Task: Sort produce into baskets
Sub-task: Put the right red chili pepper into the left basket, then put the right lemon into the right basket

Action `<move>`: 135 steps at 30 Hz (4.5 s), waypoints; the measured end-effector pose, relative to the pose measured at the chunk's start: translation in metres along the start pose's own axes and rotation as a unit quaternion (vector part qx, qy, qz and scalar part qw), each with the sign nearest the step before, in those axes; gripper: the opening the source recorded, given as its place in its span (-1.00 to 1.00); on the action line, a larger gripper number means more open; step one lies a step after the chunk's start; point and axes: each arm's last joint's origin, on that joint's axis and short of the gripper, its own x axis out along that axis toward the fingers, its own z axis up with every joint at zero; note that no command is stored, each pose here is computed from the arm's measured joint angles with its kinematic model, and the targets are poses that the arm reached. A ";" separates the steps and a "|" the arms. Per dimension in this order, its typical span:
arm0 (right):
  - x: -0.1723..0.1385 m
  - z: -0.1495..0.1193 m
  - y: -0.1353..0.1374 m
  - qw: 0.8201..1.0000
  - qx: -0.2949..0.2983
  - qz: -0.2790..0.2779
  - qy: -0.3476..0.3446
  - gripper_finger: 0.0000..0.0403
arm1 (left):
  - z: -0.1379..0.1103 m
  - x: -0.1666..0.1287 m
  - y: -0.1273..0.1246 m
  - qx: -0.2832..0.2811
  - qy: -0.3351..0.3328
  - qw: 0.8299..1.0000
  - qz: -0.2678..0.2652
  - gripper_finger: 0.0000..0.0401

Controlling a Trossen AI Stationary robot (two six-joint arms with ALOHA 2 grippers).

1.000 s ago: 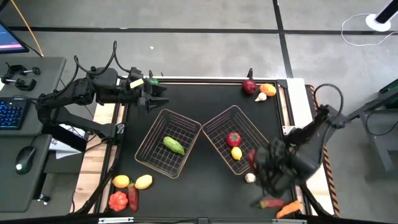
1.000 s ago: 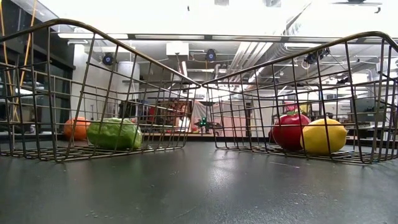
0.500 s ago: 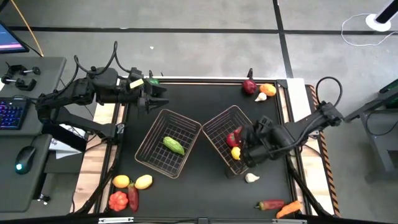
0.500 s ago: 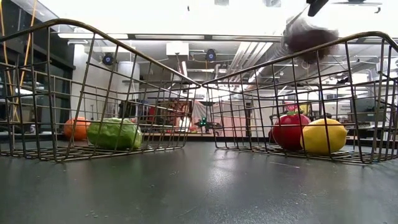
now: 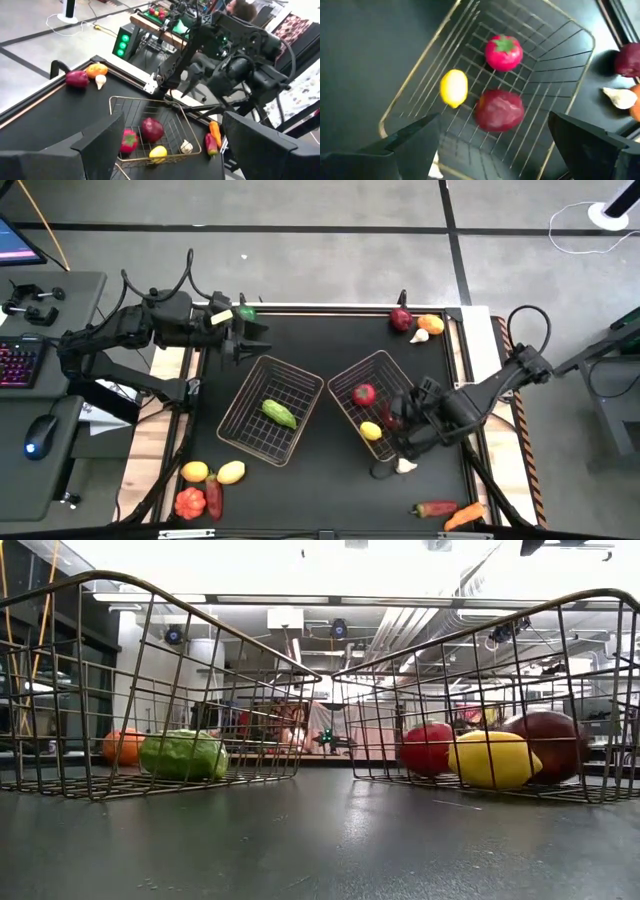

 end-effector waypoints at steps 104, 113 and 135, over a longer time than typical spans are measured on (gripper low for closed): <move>0.117 0.184 0.013 0.930 0.021 0.134 -0.341 0.52 | -0.114 -0.014 -0.045 -0.012 0.262 0.965 -0.005 0.62; 0.087 0.175 -0.020 0.957 -0.024 0.077 -0.279 0.63 | -0.161 -0.011 -0.070 -0.102 0.413 0.903 0.067 0.62; 0.054 0.127 -0.063 0.985 -0.075 -0.054 -0.143 0.64 | -0.352 0.017 -0.128 0.152 0.500 0.819 0.237 0.62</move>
